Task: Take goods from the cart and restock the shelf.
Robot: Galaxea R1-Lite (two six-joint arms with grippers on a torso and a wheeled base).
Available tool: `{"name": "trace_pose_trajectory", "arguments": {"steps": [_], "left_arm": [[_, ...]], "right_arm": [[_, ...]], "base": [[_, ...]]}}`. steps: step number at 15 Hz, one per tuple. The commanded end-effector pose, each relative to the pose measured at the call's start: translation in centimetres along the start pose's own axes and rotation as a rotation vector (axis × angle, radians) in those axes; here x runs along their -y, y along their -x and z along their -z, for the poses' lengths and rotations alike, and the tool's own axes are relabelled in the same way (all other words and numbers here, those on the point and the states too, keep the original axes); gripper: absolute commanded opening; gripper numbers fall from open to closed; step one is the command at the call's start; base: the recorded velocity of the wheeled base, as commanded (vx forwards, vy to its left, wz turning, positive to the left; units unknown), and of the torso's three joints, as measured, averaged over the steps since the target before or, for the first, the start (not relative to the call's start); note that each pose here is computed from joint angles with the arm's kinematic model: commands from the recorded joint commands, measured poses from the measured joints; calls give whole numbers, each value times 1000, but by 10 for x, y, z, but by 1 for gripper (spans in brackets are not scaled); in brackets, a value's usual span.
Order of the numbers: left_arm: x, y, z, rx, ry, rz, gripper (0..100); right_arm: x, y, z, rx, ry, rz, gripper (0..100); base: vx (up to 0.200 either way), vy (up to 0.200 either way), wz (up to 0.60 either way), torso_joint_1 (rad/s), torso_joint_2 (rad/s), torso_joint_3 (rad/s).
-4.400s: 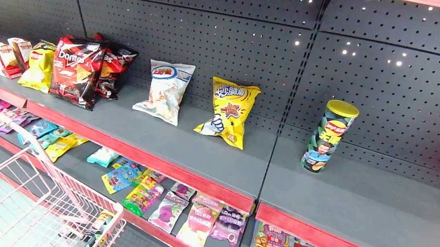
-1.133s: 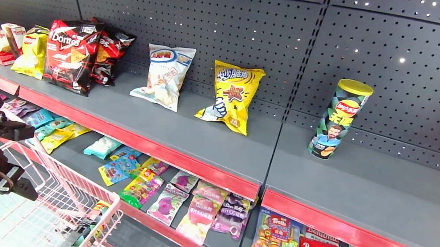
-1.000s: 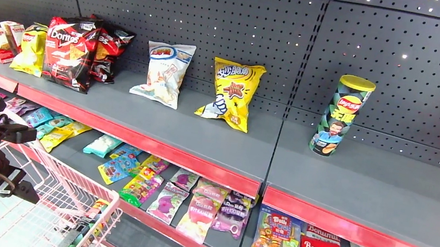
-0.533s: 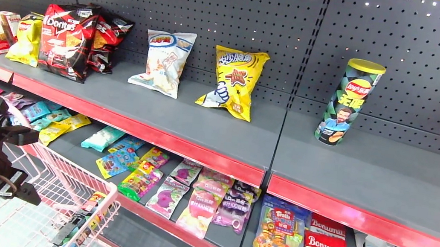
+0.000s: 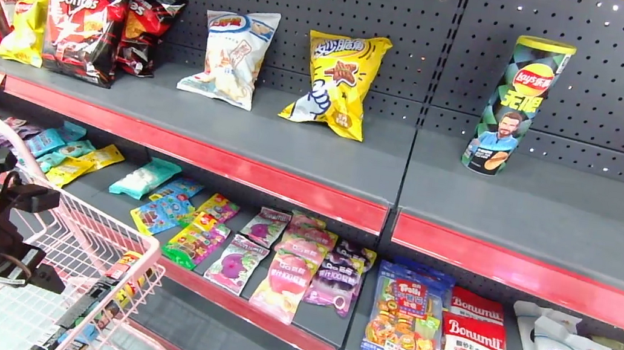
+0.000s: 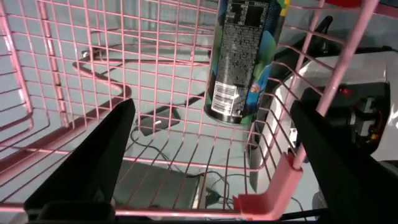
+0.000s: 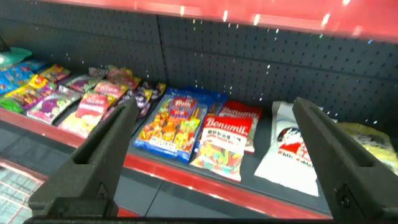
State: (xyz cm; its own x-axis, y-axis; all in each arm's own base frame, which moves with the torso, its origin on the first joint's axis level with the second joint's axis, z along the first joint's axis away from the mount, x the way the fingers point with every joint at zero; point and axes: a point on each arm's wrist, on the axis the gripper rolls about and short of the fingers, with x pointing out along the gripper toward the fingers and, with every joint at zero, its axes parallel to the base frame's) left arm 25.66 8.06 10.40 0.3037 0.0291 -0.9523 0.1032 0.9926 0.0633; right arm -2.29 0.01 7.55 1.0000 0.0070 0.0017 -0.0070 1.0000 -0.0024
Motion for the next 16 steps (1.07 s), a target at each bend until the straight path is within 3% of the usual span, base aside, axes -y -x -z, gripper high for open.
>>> {"name": "trace_pose_trajectory", "arguments": {"steps": [1,4,8,10,12,15,16], "left_arm": [[4,-6,5,-26,-8,17,100],[10,-7,3,-23,-20,35,100],[8,-13,-5,-19,-28,39,100],[5,-31,-19,4,-36,35,100],[13,-51,-36,21,-54,43,100],[28,-74,-58,10,7,79,100],[32,-77,-62,8,9,85,100]], "right_arm": [[0,0,0,0,1,-1,100],[0,0,0,0,1,-1,100],[0,0,0,0,1,1,100],[0,0,0,0,1,2,100],[0,0,0,0,2,2,100],[0,0,0,-2,5,4,100],[0,0,0,-2,5,4,100]], "base": [[0,0,0,-217,540,310],[0,0,0,-216,522,312],[0,0,0,-144,382,228],[0,0,0,-24,83,46],[0,0,0,0,0,0],[0,0,0,0,0,0],[0,0,0,0,0,0]]}}
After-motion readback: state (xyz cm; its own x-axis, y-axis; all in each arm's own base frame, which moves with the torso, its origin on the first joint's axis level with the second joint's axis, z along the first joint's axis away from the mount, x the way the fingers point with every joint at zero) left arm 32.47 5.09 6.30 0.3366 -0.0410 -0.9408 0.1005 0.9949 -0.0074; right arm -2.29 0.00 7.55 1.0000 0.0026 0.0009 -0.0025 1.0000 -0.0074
